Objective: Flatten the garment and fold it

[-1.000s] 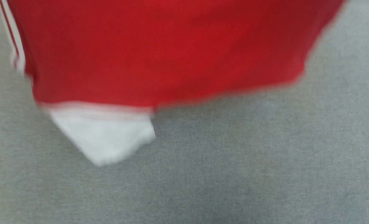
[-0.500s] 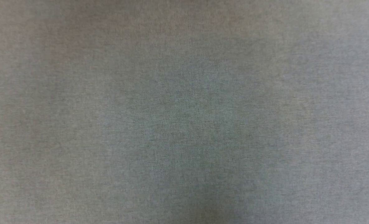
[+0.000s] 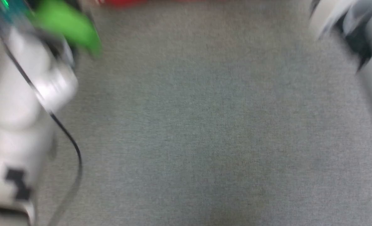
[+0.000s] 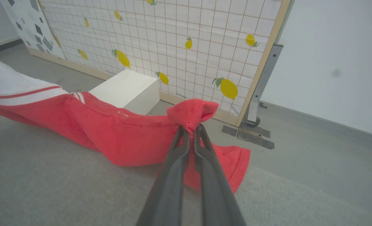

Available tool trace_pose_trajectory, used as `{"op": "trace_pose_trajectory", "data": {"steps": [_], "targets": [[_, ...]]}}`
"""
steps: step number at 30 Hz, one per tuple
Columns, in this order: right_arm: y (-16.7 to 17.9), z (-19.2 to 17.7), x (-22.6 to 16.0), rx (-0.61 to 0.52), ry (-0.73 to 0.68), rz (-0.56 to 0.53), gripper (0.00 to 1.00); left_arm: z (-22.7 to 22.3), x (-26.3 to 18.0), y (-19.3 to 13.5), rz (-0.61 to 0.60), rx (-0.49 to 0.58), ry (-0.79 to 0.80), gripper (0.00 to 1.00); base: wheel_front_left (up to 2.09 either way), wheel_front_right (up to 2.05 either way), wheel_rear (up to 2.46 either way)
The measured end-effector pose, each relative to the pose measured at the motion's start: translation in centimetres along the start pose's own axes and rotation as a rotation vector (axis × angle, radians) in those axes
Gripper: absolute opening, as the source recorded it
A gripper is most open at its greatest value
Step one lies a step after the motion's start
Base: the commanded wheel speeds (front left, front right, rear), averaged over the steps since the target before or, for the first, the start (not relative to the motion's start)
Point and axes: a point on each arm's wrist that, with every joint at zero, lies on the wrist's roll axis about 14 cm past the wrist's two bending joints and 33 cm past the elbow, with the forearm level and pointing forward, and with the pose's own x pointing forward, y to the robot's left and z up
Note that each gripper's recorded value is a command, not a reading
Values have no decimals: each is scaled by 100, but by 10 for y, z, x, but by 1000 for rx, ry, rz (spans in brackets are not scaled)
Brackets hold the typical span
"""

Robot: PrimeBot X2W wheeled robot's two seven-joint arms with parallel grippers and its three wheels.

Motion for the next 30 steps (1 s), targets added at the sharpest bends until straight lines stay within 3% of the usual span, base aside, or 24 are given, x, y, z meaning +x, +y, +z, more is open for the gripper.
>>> {"op": "trace_pose_trajectory", "data": {"steps": [9,17,30], "targets": [[29,-75,-85,56,194,61,0,-55,-125,-45,-27,-112,245,0,0,0,0],[36,-104,-156,55,328,77,0,-56,-216,-39,15,-92,386,0,0,0,0],[43,-127,-254,94,504,69,0,-41,-322,-62,89,-193,455,0,0,0,0]]}}
